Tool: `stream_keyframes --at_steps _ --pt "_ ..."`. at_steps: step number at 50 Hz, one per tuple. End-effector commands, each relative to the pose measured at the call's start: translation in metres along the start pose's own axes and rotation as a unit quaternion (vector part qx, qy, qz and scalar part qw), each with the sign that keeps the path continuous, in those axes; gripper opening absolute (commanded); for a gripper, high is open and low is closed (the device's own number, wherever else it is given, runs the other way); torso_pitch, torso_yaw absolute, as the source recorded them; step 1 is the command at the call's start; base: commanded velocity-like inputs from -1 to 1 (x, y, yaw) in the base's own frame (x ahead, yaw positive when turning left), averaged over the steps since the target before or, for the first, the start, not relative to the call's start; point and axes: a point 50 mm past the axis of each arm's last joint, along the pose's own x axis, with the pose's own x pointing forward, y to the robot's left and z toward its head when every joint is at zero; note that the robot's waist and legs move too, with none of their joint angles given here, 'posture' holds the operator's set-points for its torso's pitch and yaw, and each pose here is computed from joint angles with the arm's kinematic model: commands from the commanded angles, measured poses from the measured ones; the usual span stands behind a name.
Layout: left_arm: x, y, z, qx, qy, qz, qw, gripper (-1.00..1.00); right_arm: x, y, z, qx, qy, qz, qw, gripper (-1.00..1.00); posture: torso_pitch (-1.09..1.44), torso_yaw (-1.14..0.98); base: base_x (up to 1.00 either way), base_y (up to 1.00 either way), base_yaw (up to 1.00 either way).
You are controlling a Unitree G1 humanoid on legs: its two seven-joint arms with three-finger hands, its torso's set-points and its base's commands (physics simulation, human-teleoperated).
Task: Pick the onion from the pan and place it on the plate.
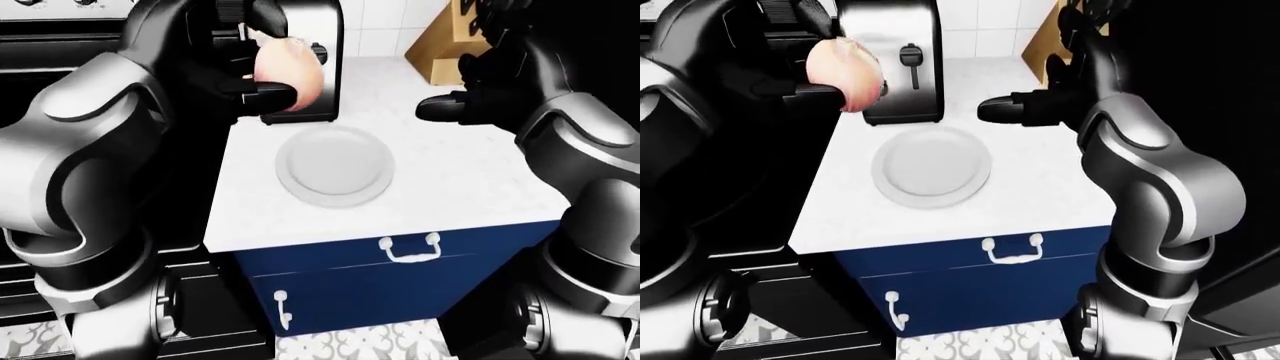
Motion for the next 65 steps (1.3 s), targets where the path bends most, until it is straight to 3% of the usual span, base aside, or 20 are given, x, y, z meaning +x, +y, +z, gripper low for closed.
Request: stream_keyframes --at_steps 1,28,53,65 --pt "-0.005 0.000 0.017 0.011 -0.046 0.007 0.9989 -0.62 -0.004 -0.001 0.017 0.000 -0.044 -0.002 0.9990 1.00 0.00 0.00 0.00 0.00 0.00" --pt "-0.011 -0.030 -0.002 -0.005 -0.033 -0.028 0.9990 -0.65 -0.005 -0.003 0.012 -0.001 -0.042 -0.007 0.9991 1.00 0.00 0.00 0.00 0.00 0.00" --pt "-0.003 -0.039 -0.025 -0.005 -0.016 -0.040 0.9991 -0.67 -0.004 -0.003 0.012 0.000 -0.041 -0.007 0.9991 1.00 0.00 0.00 0.00 0.00 0.00" --pt "0.004 -0.042 -0.039 0.008 -0.012 -0.040 0.9991 -0.65 -0.005 -0.003 0.009 0.001 -0.039 -0.008 0.9992 1.00 0.00 0.00 0.00 0.00 0.00"
